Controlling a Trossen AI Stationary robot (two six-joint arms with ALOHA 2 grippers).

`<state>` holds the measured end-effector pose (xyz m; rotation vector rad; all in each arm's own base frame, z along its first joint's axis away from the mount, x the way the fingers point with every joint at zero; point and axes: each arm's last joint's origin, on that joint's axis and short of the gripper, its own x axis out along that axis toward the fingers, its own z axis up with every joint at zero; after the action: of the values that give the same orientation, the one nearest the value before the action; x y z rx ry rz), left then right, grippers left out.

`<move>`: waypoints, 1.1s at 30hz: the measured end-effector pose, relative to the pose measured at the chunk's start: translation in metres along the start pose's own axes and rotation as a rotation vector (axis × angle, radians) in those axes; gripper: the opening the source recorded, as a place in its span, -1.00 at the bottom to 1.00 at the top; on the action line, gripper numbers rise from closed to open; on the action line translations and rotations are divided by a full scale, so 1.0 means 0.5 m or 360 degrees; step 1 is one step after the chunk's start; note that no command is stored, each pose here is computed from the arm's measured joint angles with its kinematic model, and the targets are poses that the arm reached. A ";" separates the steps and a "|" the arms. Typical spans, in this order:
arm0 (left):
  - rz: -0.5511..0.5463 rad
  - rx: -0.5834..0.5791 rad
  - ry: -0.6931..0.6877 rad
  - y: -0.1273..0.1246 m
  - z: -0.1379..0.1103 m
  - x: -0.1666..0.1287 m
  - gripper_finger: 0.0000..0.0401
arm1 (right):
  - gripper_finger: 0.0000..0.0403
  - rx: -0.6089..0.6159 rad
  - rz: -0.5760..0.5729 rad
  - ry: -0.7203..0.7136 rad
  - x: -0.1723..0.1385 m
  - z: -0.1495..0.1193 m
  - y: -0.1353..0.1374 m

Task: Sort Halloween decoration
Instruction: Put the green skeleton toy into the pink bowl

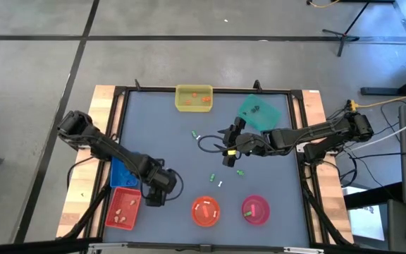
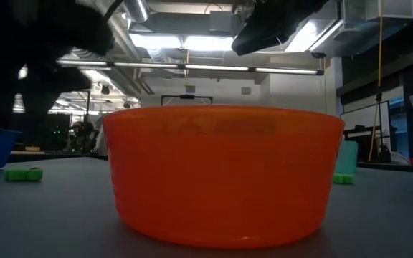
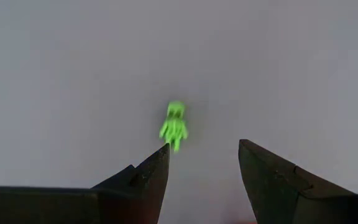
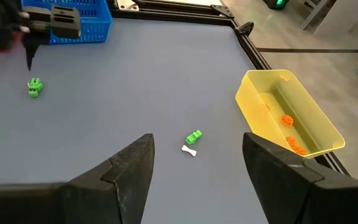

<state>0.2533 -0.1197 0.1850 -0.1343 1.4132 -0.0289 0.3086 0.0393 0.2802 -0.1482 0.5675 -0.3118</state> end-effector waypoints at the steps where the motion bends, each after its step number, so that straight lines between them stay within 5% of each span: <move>1: 0.0014 -0.0019 0.0027 0.002 -0.009 0.008 -0.12 | 0.22 0.0000 0.0000 0.0000 0.000 0.000 0.000; 25: -0.0023 -0.0040 -0.0104 0.030 -0.051 0.091 -0.13 | 0.22 0.0002 0.0000 -0.0003 0.000 0.000 0.000; 33: -0.0008 -0.0041 -0.0090 0.032 -0.054 0.092 -0.34 | 0.22 0.0002 0.0001 -0.0003 0.000 0.000 0.000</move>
<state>0.2331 -0.1104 0.1338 -0.1588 1.3569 -0.0109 0.3087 0.0394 0.2804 -0.1473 0.5653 -0.3115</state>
